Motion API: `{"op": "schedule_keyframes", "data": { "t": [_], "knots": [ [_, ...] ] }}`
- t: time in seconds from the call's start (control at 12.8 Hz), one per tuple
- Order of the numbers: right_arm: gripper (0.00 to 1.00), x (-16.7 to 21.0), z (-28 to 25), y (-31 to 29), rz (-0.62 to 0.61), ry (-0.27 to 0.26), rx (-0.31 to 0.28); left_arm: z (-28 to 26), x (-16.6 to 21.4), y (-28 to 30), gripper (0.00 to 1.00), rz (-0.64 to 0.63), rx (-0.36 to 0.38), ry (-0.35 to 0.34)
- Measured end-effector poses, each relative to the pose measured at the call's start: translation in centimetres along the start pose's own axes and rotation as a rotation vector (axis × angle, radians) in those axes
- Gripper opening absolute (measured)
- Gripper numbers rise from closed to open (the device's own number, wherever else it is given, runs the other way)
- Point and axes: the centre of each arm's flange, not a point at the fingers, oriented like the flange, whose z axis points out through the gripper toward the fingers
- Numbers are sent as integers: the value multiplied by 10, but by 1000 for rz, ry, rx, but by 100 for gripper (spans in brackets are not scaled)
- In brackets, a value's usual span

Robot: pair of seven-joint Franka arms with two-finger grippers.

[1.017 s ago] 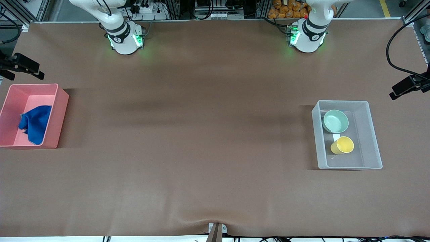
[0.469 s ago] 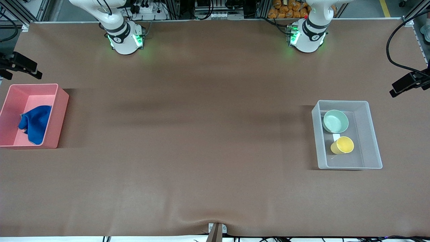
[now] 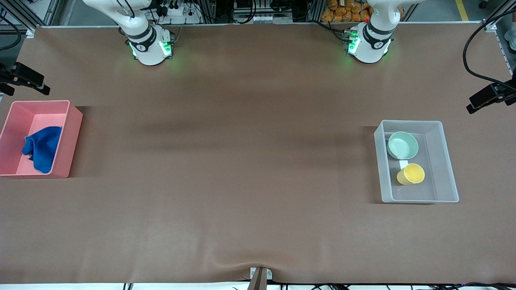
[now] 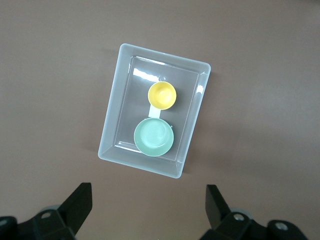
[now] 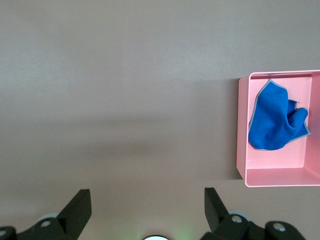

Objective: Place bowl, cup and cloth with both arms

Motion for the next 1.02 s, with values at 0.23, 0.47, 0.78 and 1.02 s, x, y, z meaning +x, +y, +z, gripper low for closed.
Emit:
{"op": "schedule_keyframes", "data": {
  "t": [0.23,0.47,0.78,1.02],
  "knots": [
    [100,1,1,0,1,-2,-1,0,-5,6,100,71,3,-20],
    [100,1,2,1,2,-4,-6,1,-11,21,100,114,6,-46],
    [100,1,3,1,2,-7,-6,0,-14,32,100,136,4,-50],
    [100,1,3,1,2,-9,-6,-3,-18,33,100,137,-11,-69]
  ]
}}
